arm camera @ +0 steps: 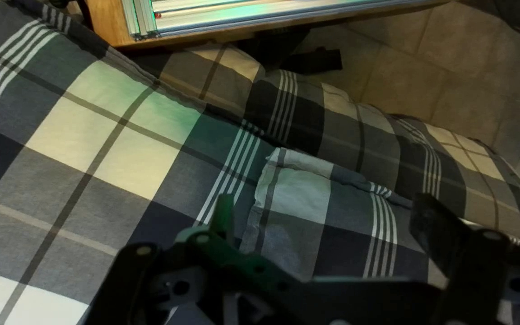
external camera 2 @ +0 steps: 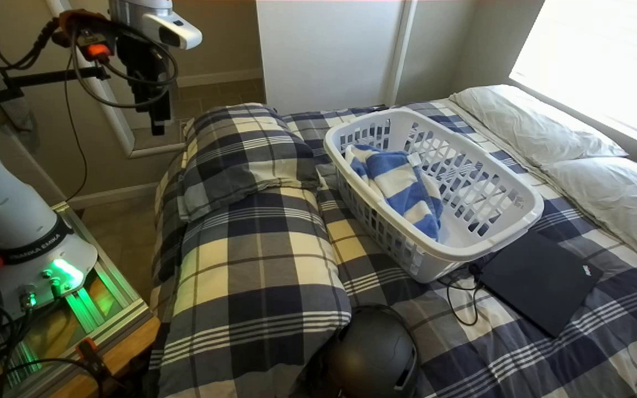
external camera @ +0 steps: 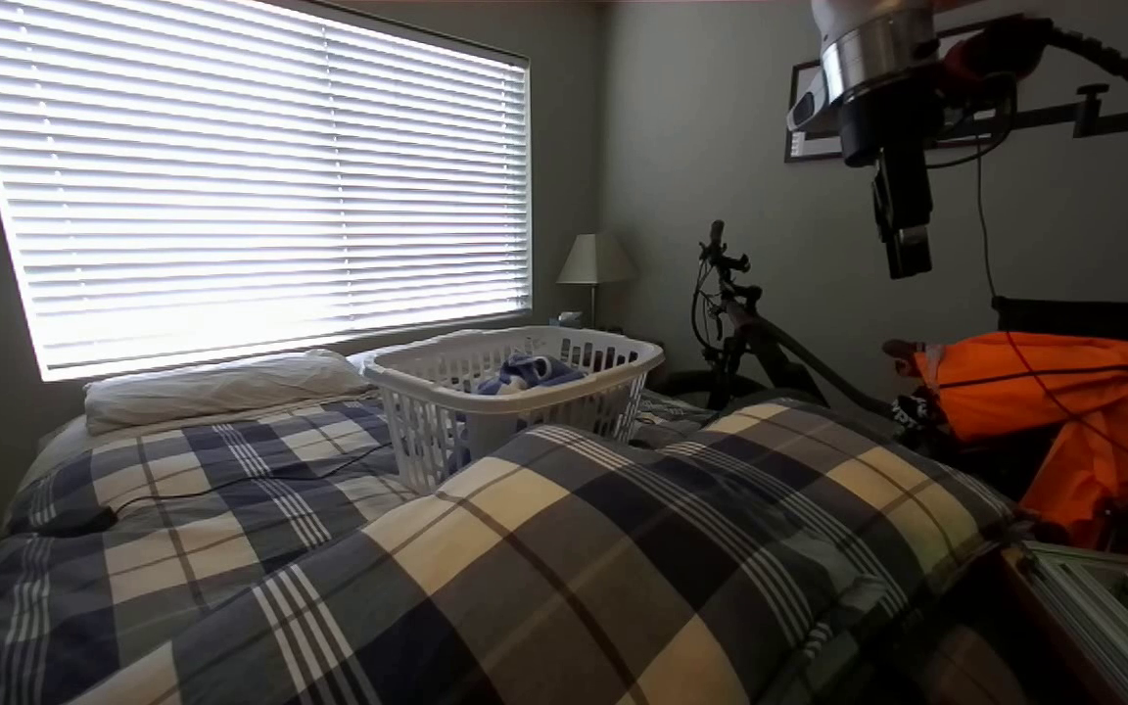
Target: Put the pillow on the left in the basket.
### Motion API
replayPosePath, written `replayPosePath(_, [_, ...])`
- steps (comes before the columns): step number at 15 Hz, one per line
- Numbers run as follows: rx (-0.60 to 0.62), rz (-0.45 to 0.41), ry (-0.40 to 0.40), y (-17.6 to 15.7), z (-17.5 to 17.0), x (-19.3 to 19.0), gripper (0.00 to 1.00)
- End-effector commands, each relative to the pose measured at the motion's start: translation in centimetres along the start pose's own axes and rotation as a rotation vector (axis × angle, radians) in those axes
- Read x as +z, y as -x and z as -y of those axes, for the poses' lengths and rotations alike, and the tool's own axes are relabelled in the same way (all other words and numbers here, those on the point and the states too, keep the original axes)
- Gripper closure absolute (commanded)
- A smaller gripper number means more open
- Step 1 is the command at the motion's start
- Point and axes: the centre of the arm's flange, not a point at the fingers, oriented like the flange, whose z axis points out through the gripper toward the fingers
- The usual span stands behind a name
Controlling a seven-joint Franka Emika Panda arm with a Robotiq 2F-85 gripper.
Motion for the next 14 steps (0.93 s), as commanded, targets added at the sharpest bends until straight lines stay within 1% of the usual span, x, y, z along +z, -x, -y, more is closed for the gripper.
replayPosePath(1, [-0.045,-0.102,0.008,-1.6,-0.7,0.1,0.0])
replayPosePath(3, [-0.071,-0.187,0.032,-2.7,-1.1,0.3,0.0])
replayPosePath(5, [-0.098,-0.244,0.01,-3.8,-1.3,1.0,0.0])
replayPosePath(7, [-0.133,-0.278,-0.006,-5.2,-1.4,2.5,0.0])
replayPosePath(9, [-0.146,-0.308,-0.042,-6.6,-1.3,4.1,0.0])
replayPosePath(11, [-0.127,-0.335,-0.085,-8.0,-1.1,5.6,0.0])
replayPosePath(13, [-0.114,-0.353,-0.157,-9.5,-0.7,7.1,0.0])
replayPosePath(14, [-0.103,-0.373,-0.148,-10.4,-0.7,7.9,0.0])
